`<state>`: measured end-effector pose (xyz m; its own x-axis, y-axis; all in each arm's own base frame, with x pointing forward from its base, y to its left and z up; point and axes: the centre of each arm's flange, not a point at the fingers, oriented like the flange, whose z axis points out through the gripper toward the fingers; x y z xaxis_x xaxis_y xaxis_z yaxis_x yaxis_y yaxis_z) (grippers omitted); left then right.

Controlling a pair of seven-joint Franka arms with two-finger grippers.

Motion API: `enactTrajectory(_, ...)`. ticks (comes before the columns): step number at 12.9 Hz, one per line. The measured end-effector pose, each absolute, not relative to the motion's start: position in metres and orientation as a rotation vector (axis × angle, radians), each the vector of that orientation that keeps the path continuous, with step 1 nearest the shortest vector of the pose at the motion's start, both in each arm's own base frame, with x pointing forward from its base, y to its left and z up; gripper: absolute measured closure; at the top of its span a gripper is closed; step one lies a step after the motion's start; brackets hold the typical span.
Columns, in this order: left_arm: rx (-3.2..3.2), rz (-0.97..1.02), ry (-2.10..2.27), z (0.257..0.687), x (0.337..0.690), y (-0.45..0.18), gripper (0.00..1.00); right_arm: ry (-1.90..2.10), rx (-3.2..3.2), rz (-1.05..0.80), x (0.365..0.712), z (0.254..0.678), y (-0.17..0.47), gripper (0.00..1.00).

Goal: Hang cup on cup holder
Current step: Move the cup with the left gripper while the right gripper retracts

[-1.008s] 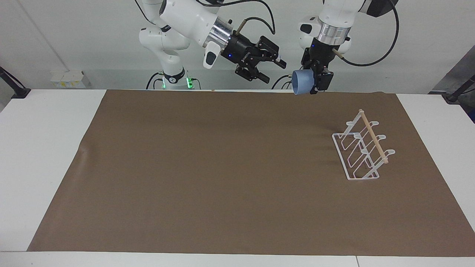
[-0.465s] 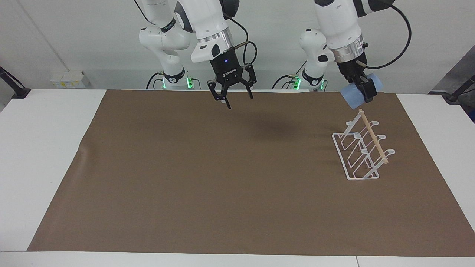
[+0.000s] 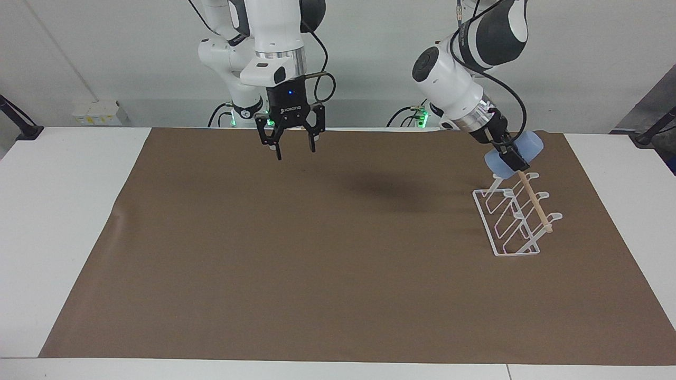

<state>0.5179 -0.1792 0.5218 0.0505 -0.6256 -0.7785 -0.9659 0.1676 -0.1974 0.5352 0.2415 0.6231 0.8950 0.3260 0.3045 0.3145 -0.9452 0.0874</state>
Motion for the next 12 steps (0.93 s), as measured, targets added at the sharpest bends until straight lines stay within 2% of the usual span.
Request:
enactTrajectory(6, -1.539, 0.473, 1.693, 0.492, 0.550, -0.142, 0.21, 0.355, 3.011, 0.373, 0.551, 0.615, 0.183, 0.22)
enactTrajectory(12, -1.537, 0.436, 1.739, 0.456, 0.567, -0.113, 0.21, 0.314, 3.034, 0.326, 0.553, 0.610, 0.171, 0.22)
